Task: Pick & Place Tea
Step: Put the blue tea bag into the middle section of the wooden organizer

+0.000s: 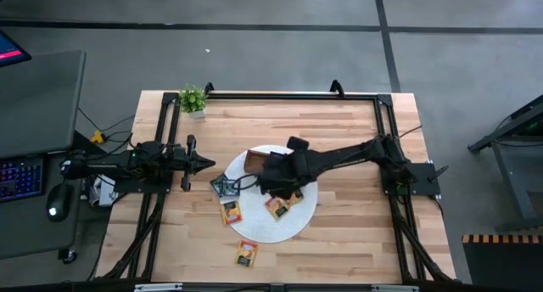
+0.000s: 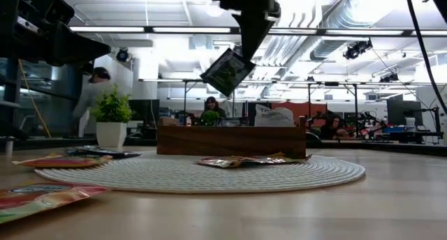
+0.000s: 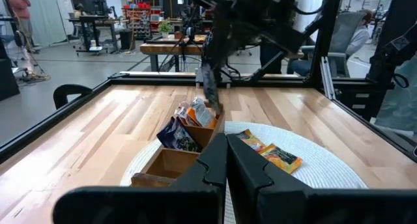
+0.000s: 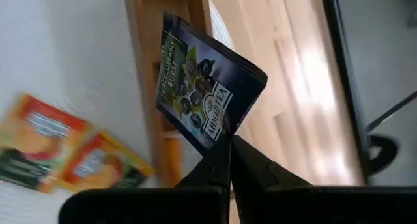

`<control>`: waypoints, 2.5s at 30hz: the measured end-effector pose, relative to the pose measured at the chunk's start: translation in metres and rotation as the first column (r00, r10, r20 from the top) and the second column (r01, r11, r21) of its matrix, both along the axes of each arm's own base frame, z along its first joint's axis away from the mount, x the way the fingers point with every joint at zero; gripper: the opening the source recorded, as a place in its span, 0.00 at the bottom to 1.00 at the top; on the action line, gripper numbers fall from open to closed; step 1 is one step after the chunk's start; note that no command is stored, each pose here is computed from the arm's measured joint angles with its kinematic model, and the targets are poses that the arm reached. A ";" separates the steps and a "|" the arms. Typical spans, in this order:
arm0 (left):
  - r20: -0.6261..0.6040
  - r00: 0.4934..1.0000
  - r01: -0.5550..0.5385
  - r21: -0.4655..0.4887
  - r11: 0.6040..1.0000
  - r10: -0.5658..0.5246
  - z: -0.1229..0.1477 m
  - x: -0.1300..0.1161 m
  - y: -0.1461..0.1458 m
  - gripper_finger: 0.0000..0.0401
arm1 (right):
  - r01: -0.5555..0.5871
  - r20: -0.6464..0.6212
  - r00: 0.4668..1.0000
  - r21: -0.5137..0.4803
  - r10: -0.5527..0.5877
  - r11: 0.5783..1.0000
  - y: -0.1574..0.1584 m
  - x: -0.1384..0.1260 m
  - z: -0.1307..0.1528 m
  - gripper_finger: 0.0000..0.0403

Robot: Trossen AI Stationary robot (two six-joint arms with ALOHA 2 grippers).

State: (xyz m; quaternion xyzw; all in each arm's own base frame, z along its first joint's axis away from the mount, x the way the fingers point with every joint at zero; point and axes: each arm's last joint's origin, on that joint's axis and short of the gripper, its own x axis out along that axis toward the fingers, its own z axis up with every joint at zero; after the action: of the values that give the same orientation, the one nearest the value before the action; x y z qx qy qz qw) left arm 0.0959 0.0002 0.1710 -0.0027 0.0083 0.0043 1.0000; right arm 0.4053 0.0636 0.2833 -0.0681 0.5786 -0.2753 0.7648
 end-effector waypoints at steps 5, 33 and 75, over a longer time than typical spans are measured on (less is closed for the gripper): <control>0.000 1.000 0.000 0.000 1.000 0.000 0.000 0.000 0.000 0.00 | -0.128 -0.102 0.987 -0.061 0.121 0.990 -0.015 0.002 0.000 0.00; 0.000 1.000 0.000 0.000 1.000 0.000 0.000 0.000 0.000 0.00 | -0.466 -0.340 0.833 -0.005 0.437 0.885 -0.028 0.007 -0.060 0.00; -0.001 1.000 -0.001 0.000 1.000 0.001 0.000 0.000 0.000 0.00 | -0.384 -0.238 0.882 0.139 0.407 0.913 -0.055 0.017 -0.073 0.02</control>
State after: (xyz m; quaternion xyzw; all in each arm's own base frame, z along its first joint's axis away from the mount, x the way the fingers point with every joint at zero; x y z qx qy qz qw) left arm 0.0960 0.0003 0.1709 -0.0026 0.0086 0.0047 0.9999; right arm 0.4220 0.0086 0.2102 -0.1868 0.6598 -0.0765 0.7238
